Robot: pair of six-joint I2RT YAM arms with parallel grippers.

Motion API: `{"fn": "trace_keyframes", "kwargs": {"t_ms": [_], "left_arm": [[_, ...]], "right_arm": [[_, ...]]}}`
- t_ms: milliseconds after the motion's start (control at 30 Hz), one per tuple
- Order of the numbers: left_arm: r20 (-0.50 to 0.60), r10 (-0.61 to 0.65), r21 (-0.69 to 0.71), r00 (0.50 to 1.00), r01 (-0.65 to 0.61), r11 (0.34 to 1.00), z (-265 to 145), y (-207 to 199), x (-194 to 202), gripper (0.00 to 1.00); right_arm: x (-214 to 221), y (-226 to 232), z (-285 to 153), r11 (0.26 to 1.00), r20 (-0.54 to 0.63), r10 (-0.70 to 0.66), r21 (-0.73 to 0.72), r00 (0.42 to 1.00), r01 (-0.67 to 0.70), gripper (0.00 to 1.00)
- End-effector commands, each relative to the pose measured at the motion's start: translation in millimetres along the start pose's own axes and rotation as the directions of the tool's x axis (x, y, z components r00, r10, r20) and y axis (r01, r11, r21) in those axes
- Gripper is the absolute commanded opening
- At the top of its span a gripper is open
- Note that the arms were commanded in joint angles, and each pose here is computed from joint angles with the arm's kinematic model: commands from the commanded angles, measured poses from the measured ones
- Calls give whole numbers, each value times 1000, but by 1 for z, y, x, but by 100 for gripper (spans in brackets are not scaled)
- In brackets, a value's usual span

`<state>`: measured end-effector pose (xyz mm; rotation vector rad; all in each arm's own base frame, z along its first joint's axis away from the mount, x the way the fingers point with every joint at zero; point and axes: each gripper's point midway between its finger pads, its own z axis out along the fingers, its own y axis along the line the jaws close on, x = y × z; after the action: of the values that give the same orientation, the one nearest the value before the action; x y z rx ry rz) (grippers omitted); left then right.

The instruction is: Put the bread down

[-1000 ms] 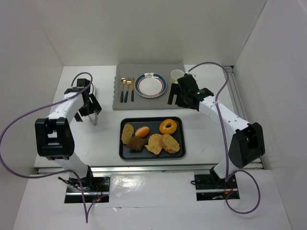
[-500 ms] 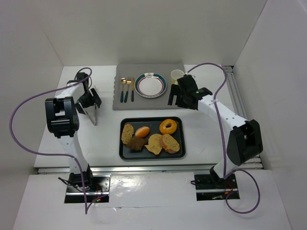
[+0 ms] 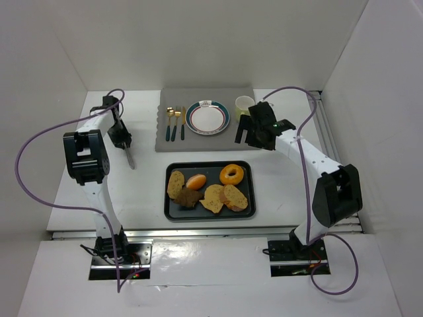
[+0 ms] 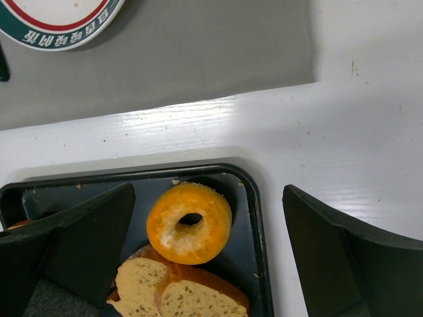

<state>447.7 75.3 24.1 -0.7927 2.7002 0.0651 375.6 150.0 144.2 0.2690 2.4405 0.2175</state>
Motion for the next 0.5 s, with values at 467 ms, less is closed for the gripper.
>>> {"fn": "trace_keyframes", "kwargs": {"t_ms": [467], "left_arm": [[328,331,374,885,-444,814,-235,-128,70,14]], "right_arm": [[-37,-14,-31,998,141,48,20,989,-51,100]]}}
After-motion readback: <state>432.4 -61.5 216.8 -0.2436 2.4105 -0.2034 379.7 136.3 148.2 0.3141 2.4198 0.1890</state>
